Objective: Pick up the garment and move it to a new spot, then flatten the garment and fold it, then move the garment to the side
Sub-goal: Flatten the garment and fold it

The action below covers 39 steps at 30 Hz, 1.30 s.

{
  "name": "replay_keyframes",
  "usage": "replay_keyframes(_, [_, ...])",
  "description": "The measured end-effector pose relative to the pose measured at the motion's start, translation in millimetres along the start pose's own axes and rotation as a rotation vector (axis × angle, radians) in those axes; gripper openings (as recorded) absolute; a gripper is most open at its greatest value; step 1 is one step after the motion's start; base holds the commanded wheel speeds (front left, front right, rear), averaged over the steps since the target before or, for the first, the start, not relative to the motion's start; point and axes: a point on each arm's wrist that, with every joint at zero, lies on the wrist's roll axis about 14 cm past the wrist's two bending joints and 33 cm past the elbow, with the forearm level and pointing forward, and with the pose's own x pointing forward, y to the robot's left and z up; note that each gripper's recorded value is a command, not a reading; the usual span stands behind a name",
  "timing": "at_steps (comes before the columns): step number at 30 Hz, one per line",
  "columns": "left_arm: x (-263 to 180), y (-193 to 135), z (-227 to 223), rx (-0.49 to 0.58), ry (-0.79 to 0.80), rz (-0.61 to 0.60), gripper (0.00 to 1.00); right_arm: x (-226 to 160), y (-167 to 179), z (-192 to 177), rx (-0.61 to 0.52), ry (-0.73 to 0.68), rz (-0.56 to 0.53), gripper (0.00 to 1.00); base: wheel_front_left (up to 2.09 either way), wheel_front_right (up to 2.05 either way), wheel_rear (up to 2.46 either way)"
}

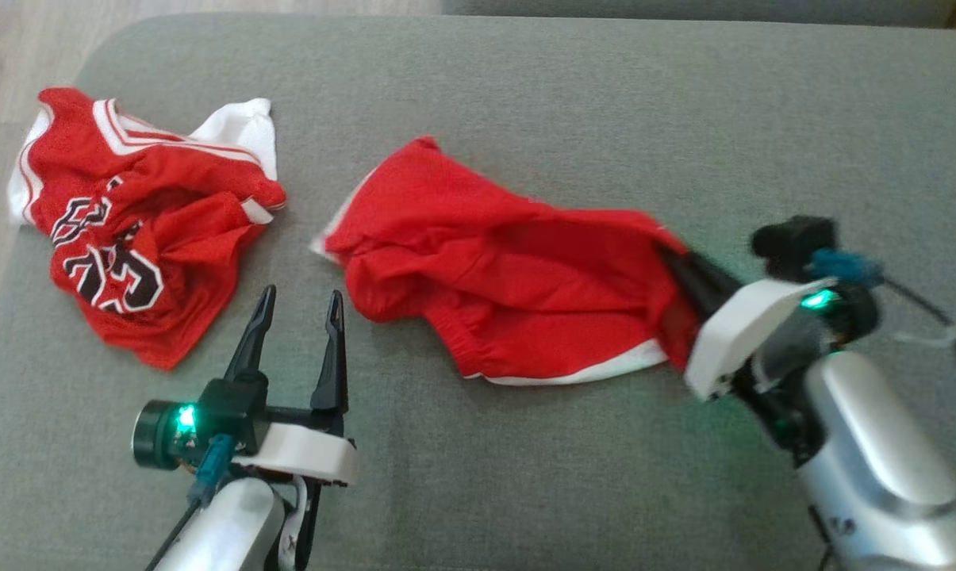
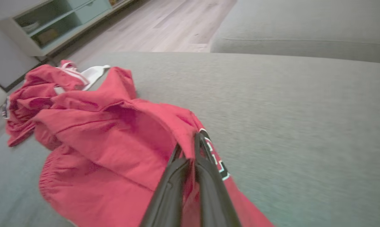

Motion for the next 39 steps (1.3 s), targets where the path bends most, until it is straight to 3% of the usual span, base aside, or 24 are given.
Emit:
replay_keyframes(7, [4,-9,-5,-0.004,0.014,-0.033,1.0,-10,-52,0,0.056,0.016,-0.141,0.0,0.0,0.0,0.0])
replay_keyframes(18, [11,-6,-17,0.002,0.055,-0.038,1.0,12,-125,10,0.132,-0.014,-0.281,0.0,0.0,0.0,0.0])
replay_keyframes(20, [10,-6,-19,0.002,0.062,-0.035,1.0,11,-137,2,0.143,-0.002,-0.311,0.51,0.0,0.0,0.0])
replay_keyframes(21, [10,-5,-20,0.003,0.065,-0.034,1.0,9,-142,-1,0.147,-0.002,-0.327,1.0,0.0,0.0,0.0])
replay_keyframes(25, [10,-6,-20,0.005,0.063,-0.037,1.0,-2,-157,-2,0.171,-0.055,-0.379,1.0,0.0,0.0,0.0])
replay_keyframes(32, [11,-14,-9,0.01,0.031,-0.06,1.0,-31,-166,32,0.131,-0.27,-0.424,1.0,0.0,0.0,0.0])
replay_keyframes(39, [6,-11,1,0.014,0.007,-0.05,1.0,-76,-160,52,-0.027,-0.415,-0.47,1.0,0.0,0.0,0.0])
